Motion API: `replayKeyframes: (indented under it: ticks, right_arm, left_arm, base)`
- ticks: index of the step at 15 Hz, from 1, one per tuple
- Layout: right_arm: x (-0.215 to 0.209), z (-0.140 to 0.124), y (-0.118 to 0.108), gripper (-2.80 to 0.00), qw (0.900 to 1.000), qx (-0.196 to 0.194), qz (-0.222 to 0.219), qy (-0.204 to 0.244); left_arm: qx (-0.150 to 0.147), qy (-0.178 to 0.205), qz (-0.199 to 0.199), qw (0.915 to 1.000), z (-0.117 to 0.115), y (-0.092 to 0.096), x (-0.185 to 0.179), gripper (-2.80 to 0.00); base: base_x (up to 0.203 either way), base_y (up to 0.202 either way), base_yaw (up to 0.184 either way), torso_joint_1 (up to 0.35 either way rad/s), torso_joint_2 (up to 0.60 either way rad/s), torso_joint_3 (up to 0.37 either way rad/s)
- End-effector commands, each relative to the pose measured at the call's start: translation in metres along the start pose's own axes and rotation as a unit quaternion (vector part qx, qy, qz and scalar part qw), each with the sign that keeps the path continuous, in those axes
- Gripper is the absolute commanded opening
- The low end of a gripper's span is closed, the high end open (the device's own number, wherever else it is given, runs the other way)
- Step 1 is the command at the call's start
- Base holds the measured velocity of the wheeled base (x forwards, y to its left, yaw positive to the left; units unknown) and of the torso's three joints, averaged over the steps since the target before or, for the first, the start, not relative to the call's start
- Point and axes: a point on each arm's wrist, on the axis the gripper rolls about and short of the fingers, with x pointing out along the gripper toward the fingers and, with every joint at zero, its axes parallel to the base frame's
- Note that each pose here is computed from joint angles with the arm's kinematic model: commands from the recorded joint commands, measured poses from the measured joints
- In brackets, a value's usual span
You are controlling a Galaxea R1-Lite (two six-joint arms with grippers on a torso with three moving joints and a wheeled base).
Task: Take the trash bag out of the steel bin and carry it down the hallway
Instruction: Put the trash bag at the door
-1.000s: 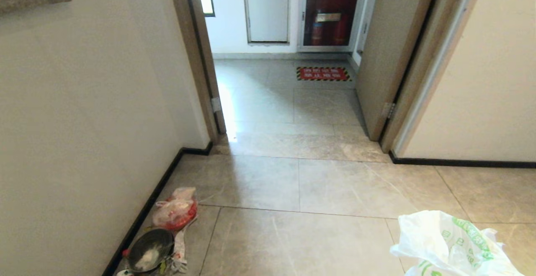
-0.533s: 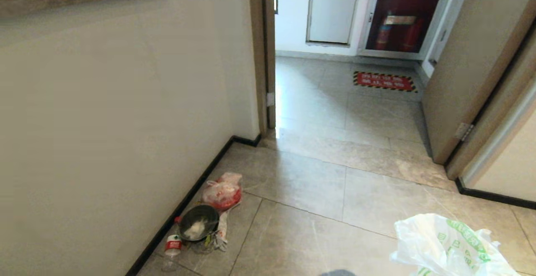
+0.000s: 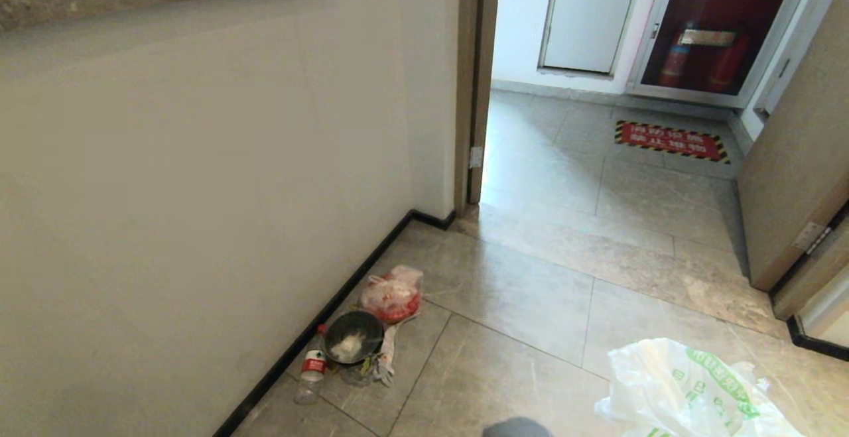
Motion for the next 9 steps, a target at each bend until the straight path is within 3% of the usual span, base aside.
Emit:
replayKeyframes:
  ticks: [1, 9]
  right_arm:
    - [0.0001, -0.0004, -0.0001, -2.80, 1.000, 0.000, 0.000, 0.000]
    - [0.0001, -0.0003, 0.0000, -2.80, 1.000, 0.000, 0.001, 0.000]
  left_arm:
    - [0.000, 0.000, 0.000, 1.0000, 0.0000, 0.0000, 0.0000, -2.80]
    - [-0.001, 0.000, 0.000, 1.0000, 0.0000, 0.0000, 0.0000, -2.80]
  base:
    - [0.000, 0.000, 0.000, 0.000, 0.00, 0.000]
    - [0.000, 0.000, 0.000, 0.000, 0.00, 0.000]
